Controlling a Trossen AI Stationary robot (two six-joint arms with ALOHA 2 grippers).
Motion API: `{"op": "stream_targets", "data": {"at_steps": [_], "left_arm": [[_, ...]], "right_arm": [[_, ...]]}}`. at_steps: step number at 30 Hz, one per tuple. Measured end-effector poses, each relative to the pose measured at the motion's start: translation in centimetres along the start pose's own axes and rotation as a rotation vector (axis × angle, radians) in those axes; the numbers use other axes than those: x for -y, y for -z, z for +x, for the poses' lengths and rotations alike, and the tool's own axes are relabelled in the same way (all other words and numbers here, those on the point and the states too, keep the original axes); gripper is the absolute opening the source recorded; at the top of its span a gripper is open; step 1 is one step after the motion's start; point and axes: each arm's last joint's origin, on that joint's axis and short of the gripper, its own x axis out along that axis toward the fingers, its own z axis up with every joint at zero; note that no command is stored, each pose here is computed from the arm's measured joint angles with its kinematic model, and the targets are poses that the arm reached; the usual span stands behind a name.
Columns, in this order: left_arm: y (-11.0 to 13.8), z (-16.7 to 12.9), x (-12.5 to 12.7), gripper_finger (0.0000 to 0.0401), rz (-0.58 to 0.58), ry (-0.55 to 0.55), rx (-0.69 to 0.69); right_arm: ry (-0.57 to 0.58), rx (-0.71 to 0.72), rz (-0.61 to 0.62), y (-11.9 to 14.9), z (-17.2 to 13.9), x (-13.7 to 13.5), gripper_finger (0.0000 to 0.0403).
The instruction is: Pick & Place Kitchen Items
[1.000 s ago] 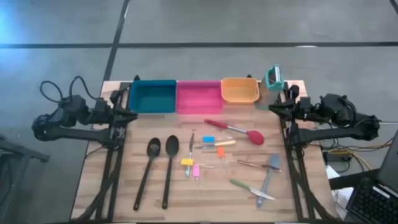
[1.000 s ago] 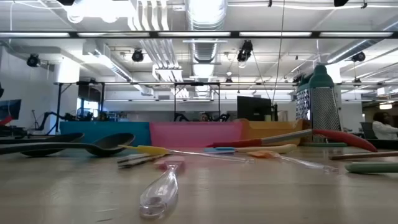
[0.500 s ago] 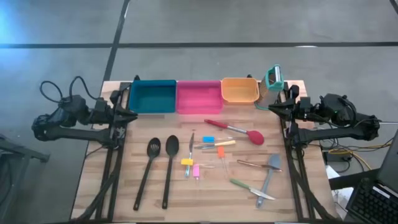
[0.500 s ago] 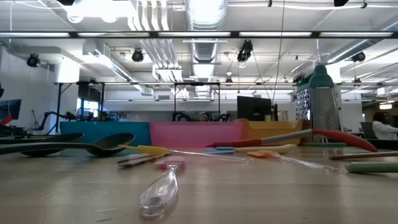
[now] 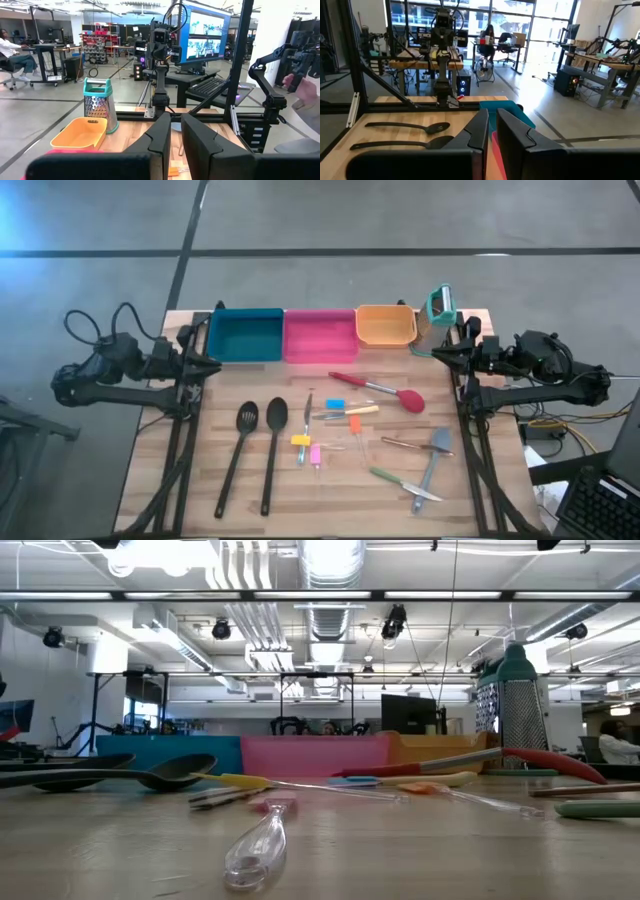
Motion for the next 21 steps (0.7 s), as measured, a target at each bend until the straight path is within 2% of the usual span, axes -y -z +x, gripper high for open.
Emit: {"op": "stream_targets", "data": {"at_steps": [21], "left_arm": [[0.00, 0.00, 0.00, 0.0049, 0.000, 0.000, 0.000]], "right_arm": [[0.001, 0.012, 0.002, -0.13, 0.05, 0.00, 0.0034]]}}
